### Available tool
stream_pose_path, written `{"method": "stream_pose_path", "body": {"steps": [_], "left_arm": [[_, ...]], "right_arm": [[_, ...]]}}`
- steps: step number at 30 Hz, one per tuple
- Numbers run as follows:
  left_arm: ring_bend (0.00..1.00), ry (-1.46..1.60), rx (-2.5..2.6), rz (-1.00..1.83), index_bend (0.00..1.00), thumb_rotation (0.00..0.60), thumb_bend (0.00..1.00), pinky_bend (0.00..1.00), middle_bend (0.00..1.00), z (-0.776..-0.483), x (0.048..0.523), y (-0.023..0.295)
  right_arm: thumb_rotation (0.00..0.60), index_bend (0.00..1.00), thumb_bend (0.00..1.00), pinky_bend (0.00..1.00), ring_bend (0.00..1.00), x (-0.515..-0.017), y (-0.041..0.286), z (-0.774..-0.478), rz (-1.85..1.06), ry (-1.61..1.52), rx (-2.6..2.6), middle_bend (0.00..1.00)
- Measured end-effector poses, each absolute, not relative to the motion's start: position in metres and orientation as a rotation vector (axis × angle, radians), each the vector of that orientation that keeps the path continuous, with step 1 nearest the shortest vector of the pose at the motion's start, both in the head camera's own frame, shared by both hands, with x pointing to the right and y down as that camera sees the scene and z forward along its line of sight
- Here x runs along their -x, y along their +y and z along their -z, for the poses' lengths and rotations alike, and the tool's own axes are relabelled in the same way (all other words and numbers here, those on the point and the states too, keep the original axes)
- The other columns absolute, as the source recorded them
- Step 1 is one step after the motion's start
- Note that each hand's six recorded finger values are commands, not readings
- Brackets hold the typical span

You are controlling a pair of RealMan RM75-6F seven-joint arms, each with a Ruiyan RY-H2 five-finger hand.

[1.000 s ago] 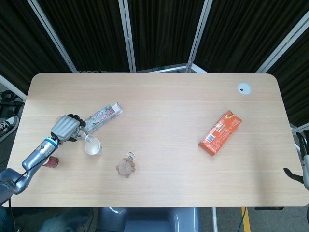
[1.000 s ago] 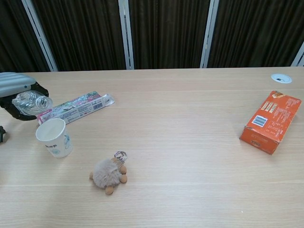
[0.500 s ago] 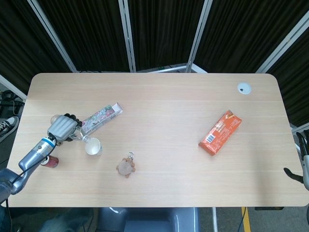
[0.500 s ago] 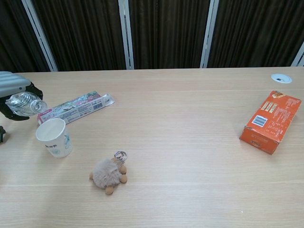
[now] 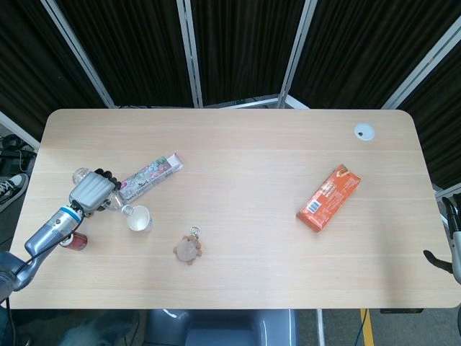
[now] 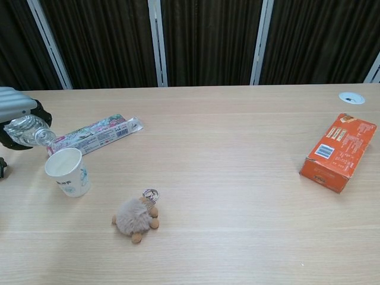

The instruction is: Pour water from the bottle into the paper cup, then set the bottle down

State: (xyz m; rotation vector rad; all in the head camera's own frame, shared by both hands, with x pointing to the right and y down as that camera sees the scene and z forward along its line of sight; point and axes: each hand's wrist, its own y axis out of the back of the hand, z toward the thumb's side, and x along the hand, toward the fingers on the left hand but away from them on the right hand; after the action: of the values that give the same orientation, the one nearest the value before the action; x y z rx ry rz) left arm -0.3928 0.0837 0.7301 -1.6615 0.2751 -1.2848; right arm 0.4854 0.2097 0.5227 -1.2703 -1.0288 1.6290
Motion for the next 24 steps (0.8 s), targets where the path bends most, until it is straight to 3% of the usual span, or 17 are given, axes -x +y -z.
{"method": "stream_pose_path", "body": {"steps": [24], "left_arm": [[0.31, 0.241, 1.593, 1.265, 0.62, 0.600, 0.50, 0.34, 0.50, -0.7264, 0.3925, 0.0805]], "right_arm": [[0.600, 0.00, 0.00, 0.00, 0.00, -0.4856, 0.2099, -0.5231, -1.632, -1.028, 1.273, 0.00]]}}
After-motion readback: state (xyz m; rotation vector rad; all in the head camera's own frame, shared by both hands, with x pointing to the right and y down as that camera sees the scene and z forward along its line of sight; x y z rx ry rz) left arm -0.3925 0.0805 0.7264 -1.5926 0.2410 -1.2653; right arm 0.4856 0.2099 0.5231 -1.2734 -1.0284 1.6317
